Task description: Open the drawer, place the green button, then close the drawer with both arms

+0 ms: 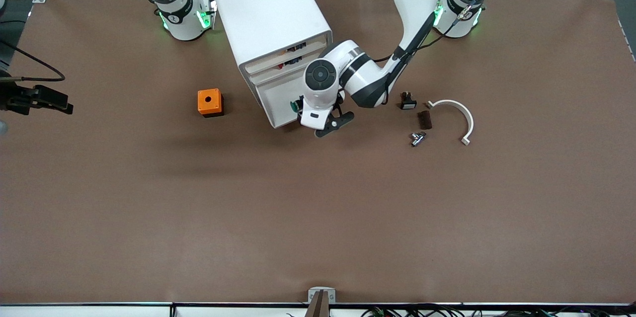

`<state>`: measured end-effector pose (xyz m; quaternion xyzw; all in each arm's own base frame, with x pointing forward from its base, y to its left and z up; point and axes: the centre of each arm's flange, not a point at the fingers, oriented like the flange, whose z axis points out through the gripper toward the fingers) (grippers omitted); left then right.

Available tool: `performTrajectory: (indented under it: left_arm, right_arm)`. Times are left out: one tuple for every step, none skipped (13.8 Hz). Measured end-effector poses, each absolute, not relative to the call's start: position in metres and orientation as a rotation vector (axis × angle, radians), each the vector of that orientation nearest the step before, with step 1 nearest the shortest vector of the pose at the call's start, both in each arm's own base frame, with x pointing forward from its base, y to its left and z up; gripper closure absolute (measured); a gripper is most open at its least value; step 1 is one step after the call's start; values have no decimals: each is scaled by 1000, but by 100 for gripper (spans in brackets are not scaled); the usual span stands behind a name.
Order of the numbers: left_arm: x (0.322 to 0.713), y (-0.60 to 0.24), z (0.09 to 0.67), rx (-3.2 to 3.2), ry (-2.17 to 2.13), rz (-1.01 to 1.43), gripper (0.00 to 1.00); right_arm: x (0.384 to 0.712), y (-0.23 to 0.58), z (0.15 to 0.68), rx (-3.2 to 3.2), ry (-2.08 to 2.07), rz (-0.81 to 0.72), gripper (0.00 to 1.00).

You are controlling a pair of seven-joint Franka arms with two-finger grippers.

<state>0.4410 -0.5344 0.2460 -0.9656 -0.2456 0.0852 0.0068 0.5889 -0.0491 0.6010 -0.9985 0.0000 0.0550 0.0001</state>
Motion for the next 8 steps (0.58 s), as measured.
performTrajectory:
  left_arm:
    - [436,-538,245,-3020,-754,269,0]
    - [430,-541,243,-3019,-740,271,0]
    - [425,-543,242,-3018,-727,274,0]
    - [421,-546,240,-3018,-715,276,0]
    - [416,-548,240,-3018,-703,277,0]
    - [412,-551,239,-3019,-691,277,0]
    - [408,-554,239,-3021,-680,278,0]
    - [404,-557,239,-3023,-671,281,0]
  right_arm:
    - [589,-51,602,-3138,4,170,0]
    - [589,-51,604,-3139,5,162,0]
    - [589,-51,607,-3141,5,152,0]
    - [589,-52,610,-3142,5,143,0]
    - [589,-51,611,-3142,5,138,0]
    - [589,-51,612,-3142,3,135,0]
    - [589,-50,612,-3142,1,139,0]
    - [589,-50,611,-3140,0,150,0]
